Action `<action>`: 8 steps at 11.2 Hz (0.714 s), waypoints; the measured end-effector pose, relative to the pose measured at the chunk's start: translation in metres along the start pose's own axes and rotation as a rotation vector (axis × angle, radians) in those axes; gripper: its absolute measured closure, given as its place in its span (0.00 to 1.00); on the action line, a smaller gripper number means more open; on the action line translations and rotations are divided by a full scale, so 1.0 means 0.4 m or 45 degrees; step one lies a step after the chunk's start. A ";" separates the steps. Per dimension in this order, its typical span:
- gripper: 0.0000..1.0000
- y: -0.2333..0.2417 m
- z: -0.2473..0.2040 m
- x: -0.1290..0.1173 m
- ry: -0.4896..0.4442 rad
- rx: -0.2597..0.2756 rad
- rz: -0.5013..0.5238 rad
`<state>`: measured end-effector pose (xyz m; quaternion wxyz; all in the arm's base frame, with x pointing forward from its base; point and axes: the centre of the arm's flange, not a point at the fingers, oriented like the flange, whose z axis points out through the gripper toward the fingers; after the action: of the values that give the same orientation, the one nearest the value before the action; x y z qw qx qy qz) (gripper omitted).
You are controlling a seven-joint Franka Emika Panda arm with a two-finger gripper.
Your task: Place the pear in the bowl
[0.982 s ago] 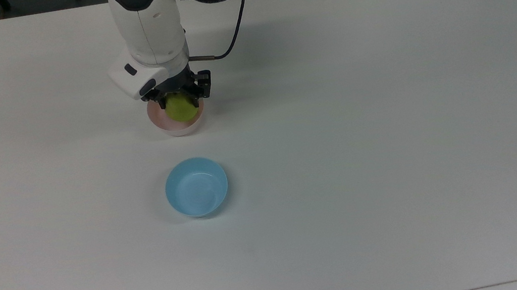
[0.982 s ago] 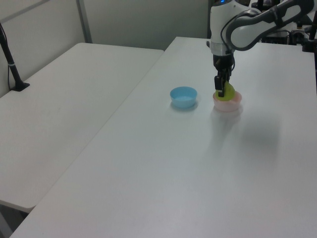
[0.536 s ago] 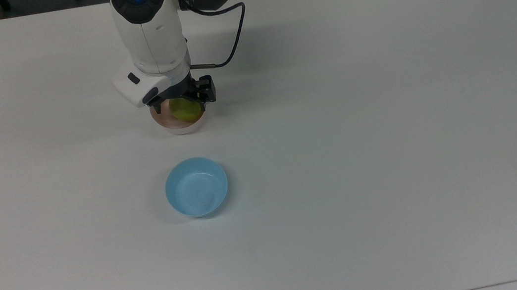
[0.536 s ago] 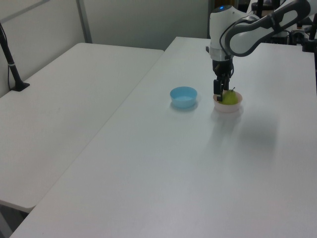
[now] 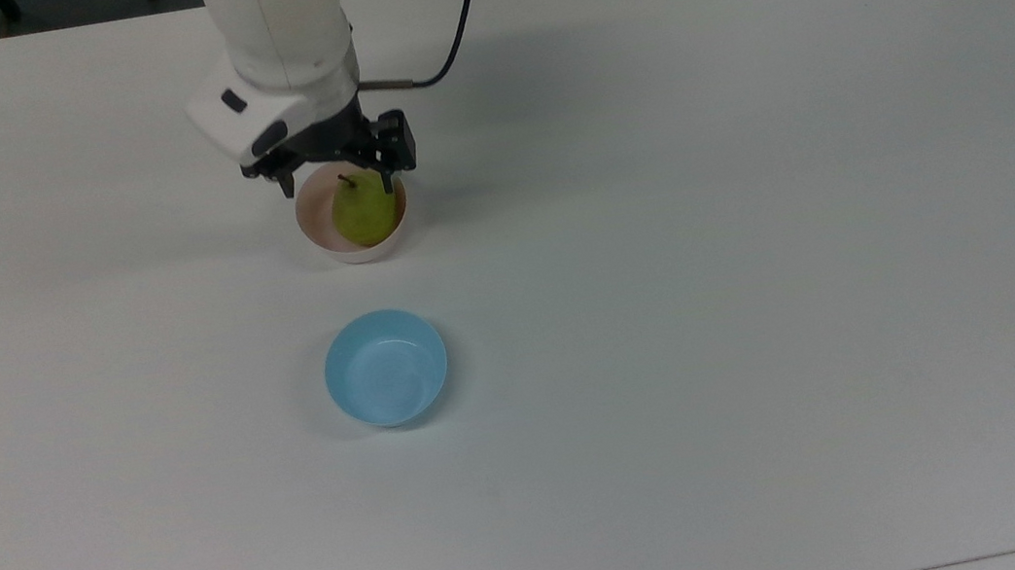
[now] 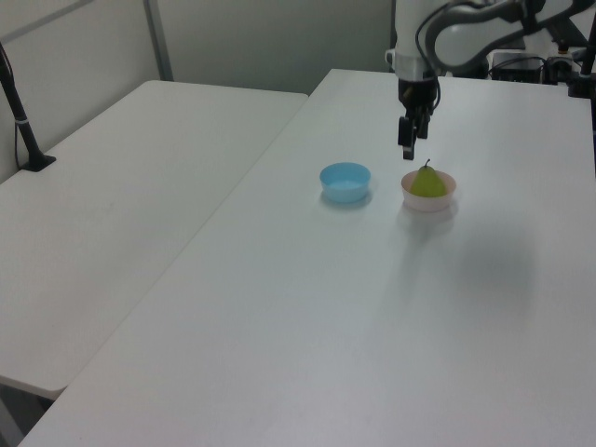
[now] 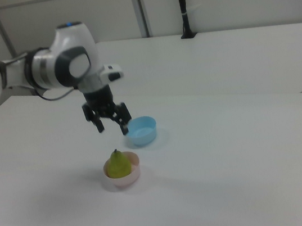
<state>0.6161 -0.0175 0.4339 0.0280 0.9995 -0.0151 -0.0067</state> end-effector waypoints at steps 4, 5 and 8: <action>0.00 -0.129 -0.233 -0.046 0.038 -0.020 -0.095; 0.00 -0.149 -0.288 -0.067 0.028 -0.026 -0.110; 0.00 -0.150 -0.397 -0.115 0.057 -0.028 -0.106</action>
<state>0.5741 0.0527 0.5896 0.0390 0.9988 0.0272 0.0143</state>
